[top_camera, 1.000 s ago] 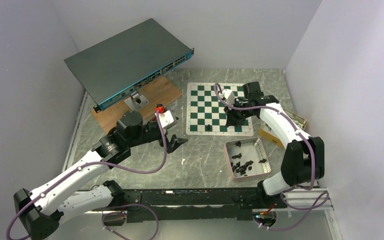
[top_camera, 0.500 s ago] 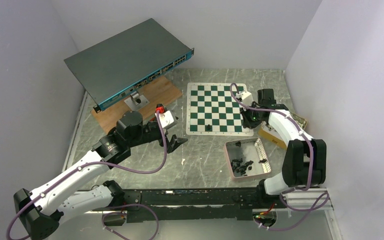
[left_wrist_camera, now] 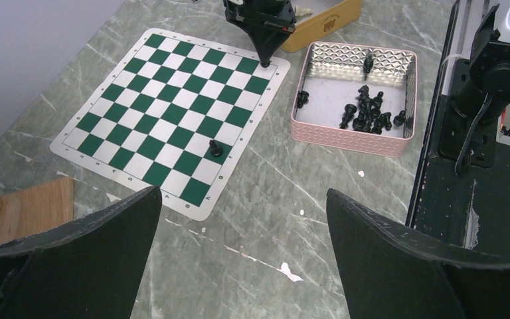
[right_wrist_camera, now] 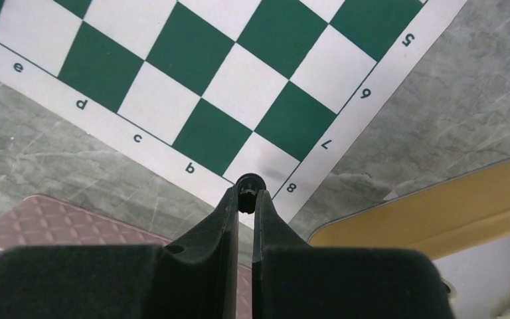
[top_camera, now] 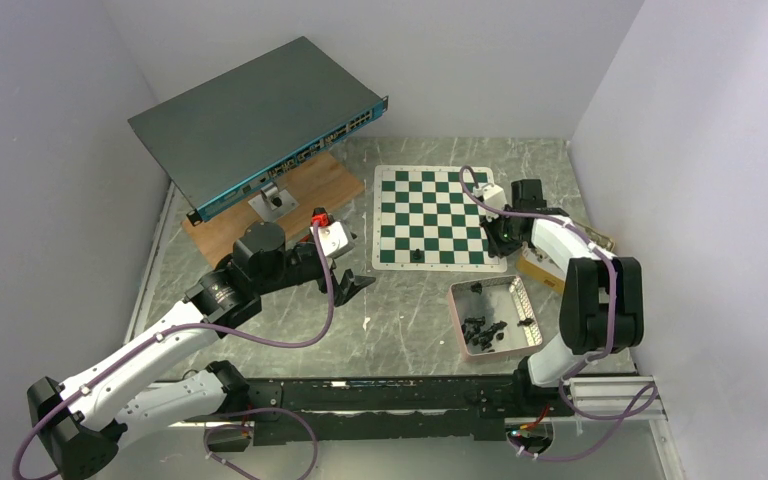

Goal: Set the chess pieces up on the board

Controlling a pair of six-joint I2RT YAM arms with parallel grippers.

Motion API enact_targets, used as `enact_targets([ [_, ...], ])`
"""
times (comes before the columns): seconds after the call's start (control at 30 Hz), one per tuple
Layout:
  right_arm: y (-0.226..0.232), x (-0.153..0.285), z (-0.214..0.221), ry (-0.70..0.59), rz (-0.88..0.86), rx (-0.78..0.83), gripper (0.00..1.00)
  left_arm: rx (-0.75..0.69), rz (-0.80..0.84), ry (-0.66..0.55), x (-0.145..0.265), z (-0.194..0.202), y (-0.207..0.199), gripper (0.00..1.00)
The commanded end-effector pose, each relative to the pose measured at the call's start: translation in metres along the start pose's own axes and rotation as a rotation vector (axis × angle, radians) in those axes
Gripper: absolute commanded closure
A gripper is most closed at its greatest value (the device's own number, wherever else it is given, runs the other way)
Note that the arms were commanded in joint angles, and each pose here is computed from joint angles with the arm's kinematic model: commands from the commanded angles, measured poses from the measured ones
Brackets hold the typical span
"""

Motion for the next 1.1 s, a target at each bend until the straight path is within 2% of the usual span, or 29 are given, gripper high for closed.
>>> enact_targets([
  [0.0, -0.007, -0.005, -0.006, -0.019, 0.024, -0.028, 1.0, -0.035, -0.012, -0.046, 0.003, -0.015, 0.002, 0.0],
  [1.07, -0.013, -0.023, 0.002, 0.031, 0.058, -0.062, 1.0, -0.035, -0.003, -0.039, 0.001, -0.012, 0.002, 0.0],
])
Point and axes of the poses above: each gripper's point midway between its finger pads, its own x axis back along the fingers, its own y axis along the line the jaws close on, z = x × y, the point moved 7 cm from there along x, back along the fingers, and after that the axes turned 3 degrees about -x, right-handed, at the moved point
